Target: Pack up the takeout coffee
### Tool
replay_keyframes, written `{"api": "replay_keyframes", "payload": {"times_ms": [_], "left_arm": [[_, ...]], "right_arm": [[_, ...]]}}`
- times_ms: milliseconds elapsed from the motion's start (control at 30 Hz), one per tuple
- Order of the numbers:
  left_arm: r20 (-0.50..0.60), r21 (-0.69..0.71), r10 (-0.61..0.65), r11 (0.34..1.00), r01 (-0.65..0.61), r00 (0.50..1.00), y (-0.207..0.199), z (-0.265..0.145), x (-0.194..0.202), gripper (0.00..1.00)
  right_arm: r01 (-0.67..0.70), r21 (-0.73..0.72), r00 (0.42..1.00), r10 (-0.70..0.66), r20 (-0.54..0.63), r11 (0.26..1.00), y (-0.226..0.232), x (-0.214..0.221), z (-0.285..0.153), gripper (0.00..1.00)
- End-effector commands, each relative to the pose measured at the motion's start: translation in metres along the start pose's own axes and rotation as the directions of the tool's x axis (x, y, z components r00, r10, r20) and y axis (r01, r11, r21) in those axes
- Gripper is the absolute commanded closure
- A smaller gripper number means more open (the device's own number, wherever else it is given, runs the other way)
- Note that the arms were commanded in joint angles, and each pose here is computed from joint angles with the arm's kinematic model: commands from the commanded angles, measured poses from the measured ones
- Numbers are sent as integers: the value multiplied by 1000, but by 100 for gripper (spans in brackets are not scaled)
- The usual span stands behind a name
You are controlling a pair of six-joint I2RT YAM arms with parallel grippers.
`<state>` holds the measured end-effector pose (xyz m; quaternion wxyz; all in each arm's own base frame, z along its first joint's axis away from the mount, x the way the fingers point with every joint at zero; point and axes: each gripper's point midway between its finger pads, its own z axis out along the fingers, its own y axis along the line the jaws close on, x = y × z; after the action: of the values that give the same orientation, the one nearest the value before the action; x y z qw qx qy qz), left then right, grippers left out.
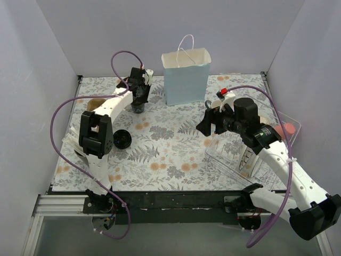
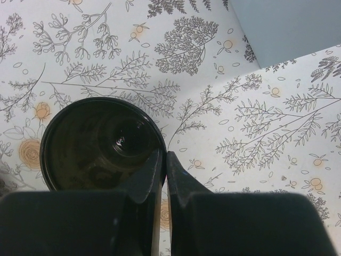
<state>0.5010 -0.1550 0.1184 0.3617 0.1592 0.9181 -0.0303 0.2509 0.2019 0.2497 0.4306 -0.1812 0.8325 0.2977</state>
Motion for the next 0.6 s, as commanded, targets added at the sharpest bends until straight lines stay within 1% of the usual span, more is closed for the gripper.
{"api": "replay_keyframes", "payload": {"times_ms": [0,100,233,300,333,367,400,433,467,567], "left_arm": [[11,-53,-20,998,21,1000,8,-16,-15,100],[5,-69,-26,997,27,1000,11,-20,-13,100],[35,-70,-39,997,41,999,11,-30,-23,100],[44,-70,-41,997,44,998,10,-28,-23,100],[40,-74,-42,996,45,998,11,-25,-22,100],[-4,-81,-40,996,40,999,11,-20,-12,100],[-8,-86,-55,995,54,998,10,-22,-15,100],[-19,-80,-60,995,58,998,6,-23,-12,100],[15,-64,-64,996,64,998,4,-30,-20,100],[36,-7,-88,996,88,996,-6,-38,-28,100]], "right_arm": [[3,-8,1000,-3,30,1000,3,-11,-3,10],[2,-13,1000,-2,31,1000,4,-12,-4,10],[-2,-16,1000,3,30,1000,5,-10,-4,10],[-3,-19,999,4,33,1000,6,-11,-5,10],[-4,-18,1000,4,30,1000,5,-9,-4,11],[-3,-19,999,4,33,1000,6,-10,-5,11],[-6,-17,999,6,32,1000,5,-10,-5,11],[-7,-19,1000,8,28,1000,6,-9,-5,11],[-7,-20,999,7,31,1000,6,-10,-6,11],[-4,-16,999,5,35,1000,6,-11,-8,10]]}}
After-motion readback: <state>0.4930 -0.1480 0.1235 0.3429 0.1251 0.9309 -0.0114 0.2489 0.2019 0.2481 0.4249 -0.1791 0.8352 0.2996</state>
